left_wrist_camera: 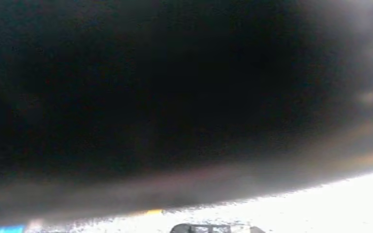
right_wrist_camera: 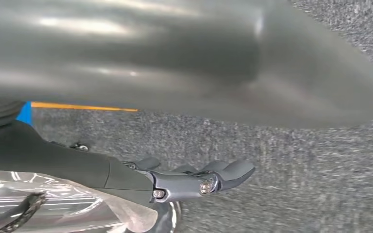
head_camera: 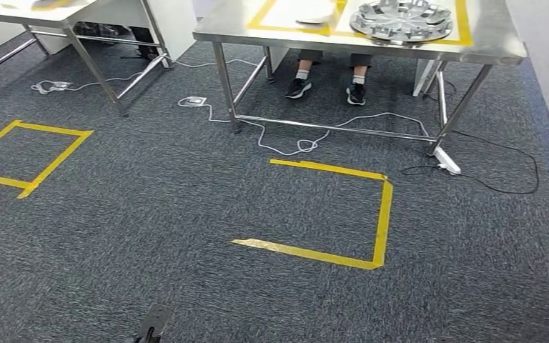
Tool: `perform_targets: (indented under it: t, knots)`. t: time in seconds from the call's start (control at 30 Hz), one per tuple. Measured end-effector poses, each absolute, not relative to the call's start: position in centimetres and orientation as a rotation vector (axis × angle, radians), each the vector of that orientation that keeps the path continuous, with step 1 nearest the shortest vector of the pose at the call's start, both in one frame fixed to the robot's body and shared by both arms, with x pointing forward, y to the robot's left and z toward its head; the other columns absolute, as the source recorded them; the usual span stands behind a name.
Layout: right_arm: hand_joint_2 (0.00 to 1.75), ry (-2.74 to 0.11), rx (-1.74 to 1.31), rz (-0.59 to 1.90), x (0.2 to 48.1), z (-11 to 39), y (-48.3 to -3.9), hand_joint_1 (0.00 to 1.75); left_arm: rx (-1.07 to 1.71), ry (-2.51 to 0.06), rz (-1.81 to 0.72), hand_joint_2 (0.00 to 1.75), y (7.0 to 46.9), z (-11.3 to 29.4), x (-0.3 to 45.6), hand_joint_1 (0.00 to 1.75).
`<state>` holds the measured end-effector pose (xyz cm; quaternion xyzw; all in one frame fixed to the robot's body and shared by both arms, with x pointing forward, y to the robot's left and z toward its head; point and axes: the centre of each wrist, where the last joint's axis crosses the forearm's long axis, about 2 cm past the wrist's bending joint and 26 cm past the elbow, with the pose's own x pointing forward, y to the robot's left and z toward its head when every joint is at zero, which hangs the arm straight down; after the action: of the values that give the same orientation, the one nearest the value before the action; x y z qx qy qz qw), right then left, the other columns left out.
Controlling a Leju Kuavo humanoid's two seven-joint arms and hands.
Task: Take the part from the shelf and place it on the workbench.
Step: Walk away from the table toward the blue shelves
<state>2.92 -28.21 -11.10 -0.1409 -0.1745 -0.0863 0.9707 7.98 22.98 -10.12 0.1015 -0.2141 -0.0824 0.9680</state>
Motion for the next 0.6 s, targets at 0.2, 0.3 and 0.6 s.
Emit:
perform_targets:
  t: [0.2,0.3,0.6]
  knots:
    - [0.0,-0.364,-0.285,-0.18,3.41,-11.06,-28.26,0.0,0.205,-0.431,-0.158,0.0,23.06,-10.17,7.78,0.0]
    - [0.0,-0.359,-0.287,-0.18,3.21,-11.08,-28.28,0.0,0.204,-0.435,-0.158,0.0,22.97,-10.11,8.01,0.0]
    - [0.0,-0.352,-0.295,-0.18,2.9,-11.11,-28.45,0.0,0.2,-0.43,-0.143,0.0,22.87,-10.13,7.89,0.0]
